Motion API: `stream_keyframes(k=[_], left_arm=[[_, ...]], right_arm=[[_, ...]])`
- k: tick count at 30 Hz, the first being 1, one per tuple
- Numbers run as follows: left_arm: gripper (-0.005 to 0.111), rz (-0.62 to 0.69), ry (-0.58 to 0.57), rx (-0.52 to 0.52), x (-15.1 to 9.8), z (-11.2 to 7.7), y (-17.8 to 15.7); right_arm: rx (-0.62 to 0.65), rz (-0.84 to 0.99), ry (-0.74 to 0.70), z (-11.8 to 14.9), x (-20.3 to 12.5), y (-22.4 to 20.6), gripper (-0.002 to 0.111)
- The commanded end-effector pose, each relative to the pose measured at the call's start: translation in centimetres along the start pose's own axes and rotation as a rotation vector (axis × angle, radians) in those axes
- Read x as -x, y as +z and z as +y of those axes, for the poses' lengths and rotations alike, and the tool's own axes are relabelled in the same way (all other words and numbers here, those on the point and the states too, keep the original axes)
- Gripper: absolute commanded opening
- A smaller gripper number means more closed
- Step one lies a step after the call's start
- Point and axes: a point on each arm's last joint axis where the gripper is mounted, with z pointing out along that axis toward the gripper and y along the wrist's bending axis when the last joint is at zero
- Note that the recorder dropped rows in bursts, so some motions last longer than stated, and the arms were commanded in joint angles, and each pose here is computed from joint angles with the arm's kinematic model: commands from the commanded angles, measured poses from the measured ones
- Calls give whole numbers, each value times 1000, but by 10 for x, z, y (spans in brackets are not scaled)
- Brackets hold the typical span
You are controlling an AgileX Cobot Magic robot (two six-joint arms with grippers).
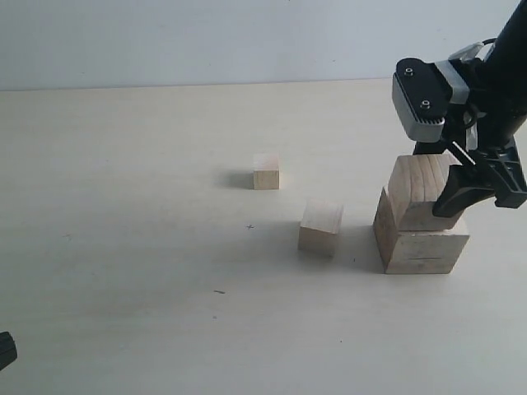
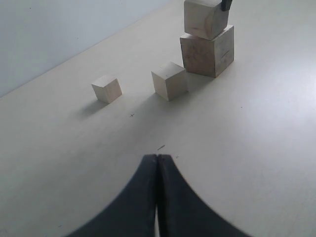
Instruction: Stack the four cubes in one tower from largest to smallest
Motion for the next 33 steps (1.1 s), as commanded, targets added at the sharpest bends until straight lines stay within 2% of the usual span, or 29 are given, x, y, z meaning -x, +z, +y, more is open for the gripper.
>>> stream_keyframes(k=[1, 16, 20, 27, 29, 33], left_arm=[[0, -13, -7, 4, 1, 0, -1], [0, -13, -7, 4, 1, 0, -1], [0, -13, -7, 4, 1, 0, -1], [0, -13, -7, 4, 1, 0, -1], [0, -13, -7, 4, 1, 0, -1], [0, -13, -7, 4, 1, 0, -1]], right_arm=[[18, -2, 3, 6, -5, 11, 0], [-43, -9, 42, 6, -4, 8, 0], [-90, -22, 167, 4, -3, 4, 13], [-94, -24, 175, 6, -3, 1, 46], [-95, -22, 174, 6, -3, 1, 50], [-105, -24, 172, 7, -3, -2, 51]])
